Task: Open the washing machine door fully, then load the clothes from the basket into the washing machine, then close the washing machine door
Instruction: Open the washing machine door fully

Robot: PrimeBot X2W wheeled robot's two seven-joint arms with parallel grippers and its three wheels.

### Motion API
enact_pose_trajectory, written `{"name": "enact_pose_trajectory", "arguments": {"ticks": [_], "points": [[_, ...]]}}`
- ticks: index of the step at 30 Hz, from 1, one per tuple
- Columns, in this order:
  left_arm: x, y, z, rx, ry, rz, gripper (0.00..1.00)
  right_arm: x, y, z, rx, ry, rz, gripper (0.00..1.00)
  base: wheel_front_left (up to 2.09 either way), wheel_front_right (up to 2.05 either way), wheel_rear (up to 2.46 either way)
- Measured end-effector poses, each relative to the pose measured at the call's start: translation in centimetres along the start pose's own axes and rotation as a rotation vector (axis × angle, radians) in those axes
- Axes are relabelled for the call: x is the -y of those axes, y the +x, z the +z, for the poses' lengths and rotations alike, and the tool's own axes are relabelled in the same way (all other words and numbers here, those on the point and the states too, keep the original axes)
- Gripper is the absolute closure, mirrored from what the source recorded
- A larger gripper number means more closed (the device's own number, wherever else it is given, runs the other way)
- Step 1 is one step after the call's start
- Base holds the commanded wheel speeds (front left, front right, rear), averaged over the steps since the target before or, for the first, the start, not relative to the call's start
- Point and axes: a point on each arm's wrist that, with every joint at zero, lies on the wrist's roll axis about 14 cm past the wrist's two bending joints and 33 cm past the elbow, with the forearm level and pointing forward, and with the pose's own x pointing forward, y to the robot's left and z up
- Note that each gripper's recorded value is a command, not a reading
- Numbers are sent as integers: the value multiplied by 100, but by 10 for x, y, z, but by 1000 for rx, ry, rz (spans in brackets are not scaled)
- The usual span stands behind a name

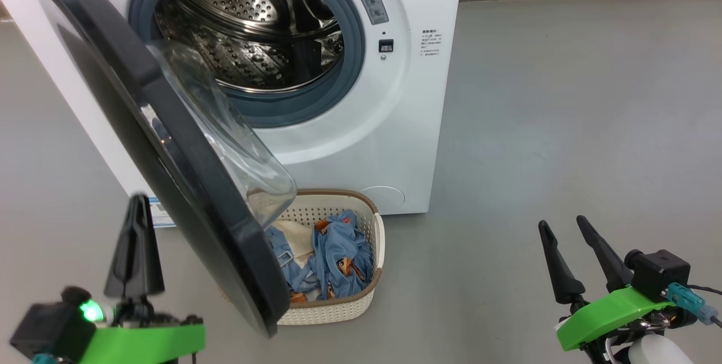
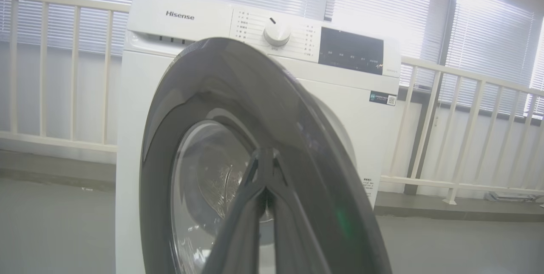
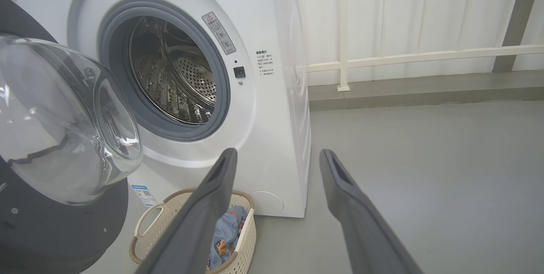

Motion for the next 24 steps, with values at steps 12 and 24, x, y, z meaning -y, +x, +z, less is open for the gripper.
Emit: {"name": "enact_pose_trajectory", "arguments": {"ticks": [12,24], "points": [[87,13,58,190,-59,-258,100,1,-2,-4,-12,4,-4,0,0,0,0],[120,-7,-24,-133,-135,-340,100,4,-5,-8,-21,13,-19,0,0,0,0]]}}
